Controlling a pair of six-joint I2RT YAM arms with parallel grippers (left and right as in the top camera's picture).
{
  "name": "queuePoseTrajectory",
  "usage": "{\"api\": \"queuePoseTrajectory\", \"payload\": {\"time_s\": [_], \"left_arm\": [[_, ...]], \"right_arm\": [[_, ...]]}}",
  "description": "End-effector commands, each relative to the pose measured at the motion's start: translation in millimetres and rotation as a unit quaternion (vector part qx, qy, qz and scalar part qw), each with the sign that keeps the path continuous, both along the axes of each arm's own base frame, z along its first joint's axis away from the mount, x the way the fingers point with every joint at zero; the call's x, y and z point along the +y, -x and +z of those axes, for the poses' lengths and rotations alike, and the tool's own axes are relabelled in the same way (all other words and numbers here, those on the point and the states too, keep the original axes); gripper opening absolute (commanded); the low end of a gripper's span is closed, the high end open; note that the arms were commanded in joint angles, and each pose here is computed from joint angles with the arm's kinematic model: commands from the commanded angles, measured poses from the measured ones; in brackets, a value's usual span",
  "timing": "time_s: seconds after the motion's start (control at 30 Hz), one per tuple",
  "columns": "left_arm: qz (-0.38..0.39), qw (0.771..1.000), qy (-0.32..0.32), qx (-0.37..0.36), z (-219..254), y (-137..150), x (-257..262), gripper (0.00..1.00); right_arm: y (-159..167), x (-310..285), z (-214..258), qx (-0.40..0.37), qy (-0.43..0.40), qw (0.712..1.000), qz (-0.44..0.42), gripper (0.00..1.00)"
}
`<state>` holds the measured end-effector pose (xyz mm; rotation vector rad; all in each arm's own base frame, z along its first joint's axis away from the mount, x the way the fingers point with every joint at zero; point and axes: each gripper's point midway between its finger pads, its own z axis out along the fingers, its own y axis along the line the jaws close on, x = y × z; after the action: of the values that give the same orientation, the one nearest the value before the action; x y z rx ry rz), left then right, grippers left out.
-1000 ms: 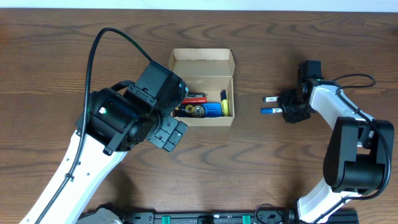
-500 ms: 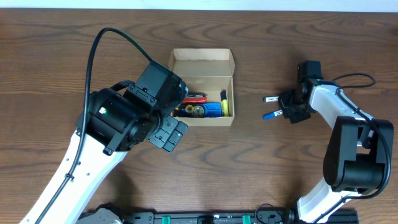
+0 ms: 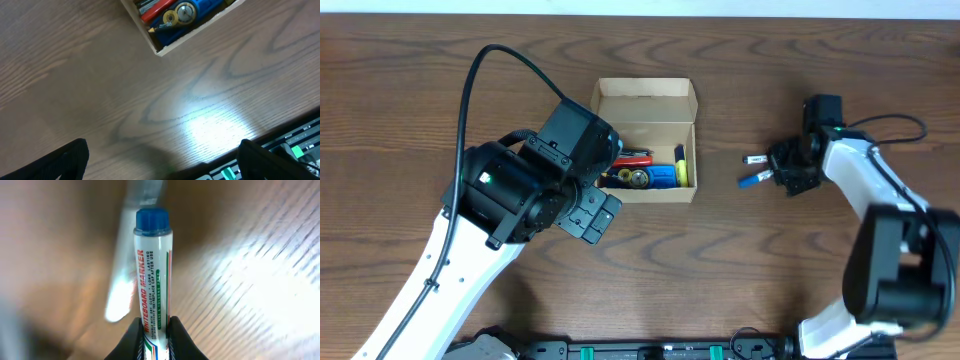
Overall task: Pack container
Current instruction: 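Lift the blue-capped marker and carry it over the box with the right gripper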
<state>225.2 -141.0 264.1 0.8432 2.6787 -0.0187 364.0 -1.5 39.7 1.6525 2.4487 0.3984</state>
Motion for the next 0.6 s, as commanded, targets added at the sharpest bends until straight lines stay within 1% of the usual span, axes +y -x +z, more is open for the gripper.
{"api": "queuePoseTrajectory", "payload": {"time_s": [0.0,0.07,0.2,0.3,0.4,0.57], "left_arm": [[0.006,1.000,0.004,-0.002,2.8,0.9,0.8,0.95],[0.006,1.000,0.004,-0.002,2.8,0.9,0.8,0.95],[0.006,1.000,0.004,-0.002,2.8,0.9,0.8,0.95],[0.006,1.000,0.004,-0.002,2.8,0.9,0.8,0.95],[0.006,1.000,0.004,-0.002,2.8,0.9,0.8,0.95],[0.006,1.000,0.004,-0.002,2.8,0.9,0.8,0.95]], "right_arm": [[-9.1,19.0,54.6,-0.085,0.005,0.995,0.051,0.01],[-14.6,35.0,81.2,-0.134,0.011,0.987,0.087,0.01],[-27.9,74.9,125.5,-0.234,0.032,0.955,0.181,0.01],[-33.8,105.4,140.4,-0.280,0.035,0.928,0.244,0.01],[-34.7,137.8,146.5,-0.310,0.024,0.898,0.311,0.01],[-33.9,172.1,152.3,-0.315,-0.004,0.892,0.325,0.01]]}}
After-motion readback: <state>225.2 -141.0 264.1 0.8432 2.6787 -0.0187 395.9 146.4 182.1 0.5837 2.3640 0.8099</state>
